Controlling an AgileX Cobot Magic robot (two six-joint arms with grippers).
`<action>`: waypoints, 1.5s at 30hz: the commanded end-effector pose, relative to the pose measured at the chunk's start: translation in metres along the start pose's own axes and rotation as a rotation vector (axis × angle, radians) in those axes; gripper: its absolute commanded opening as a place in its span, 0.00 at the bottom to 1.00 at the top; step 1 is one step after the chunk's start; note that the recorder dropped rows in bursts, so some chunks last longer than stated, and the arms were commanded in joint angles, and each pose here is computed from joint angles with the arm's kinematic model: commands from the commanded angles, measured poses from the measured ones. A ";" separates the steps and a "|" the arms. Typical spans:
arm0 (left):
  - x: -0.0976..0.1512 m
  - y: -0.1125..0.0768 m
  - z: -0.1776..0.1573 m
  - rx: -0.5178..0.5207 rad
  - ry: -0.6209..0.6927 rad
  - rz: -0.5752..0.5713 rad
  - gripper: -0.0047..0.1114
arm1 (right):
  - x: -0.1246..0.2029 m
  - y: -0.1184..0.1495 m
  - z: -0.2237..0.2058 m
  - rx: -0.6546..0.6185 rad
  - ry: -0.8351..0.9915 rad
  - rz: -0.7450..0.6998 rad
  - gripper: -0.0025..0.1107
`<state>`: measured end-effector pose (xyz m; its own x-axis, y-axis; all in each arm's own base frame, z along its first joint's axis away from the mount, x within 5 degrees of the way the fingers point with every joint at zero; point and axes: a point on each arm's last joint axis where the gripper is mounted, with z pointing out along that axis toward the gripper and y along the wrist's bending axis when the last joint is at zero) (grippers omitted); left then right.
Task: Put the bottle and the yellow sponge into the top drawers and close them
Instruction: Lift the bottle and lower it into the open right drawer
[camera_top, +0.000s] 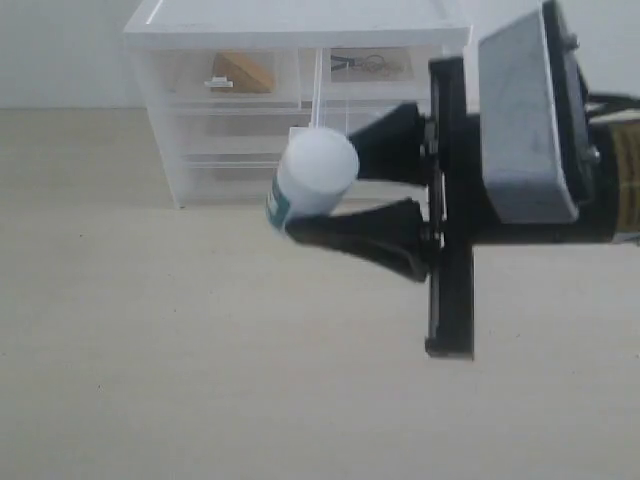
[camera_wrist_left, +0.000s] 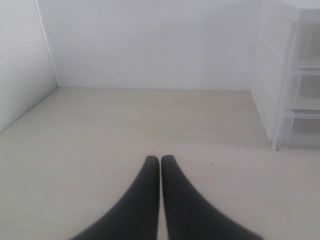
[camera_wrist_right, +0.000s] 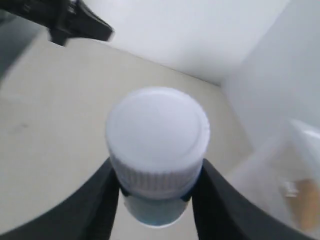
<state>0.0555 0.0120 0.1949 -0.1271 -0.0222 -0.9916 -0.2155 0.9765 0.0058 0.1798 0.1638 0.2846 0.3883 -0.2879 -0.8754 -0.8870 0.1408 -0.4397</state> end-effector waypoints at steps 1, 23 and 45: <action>0.001 0.000 0.001 0.004 0.003 -0.016 0.07 | -0.036 -0.036 -0.012 0.374 0.278 -0.247 0.03; 0.001 0.000 0.001 0.004 0.003 -0.016 0.07 | 0.036 -0.074 0.076 0.499 1.181 -0.637 0.49; 0.001 0.000 0.001 0.004 0.003 -0.016 0.07 | -0.005 0.005 0.089 0.072 1.033 -0.323 0.02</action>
<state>0.0555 0.0120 0.1949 -0.1271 -0.0222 -0.9916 -0.2155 0.9765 0.0058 0.2047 0.2463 0.2861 0.1523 -0.9768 -0.1506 -0.6164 0.0252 -0.7870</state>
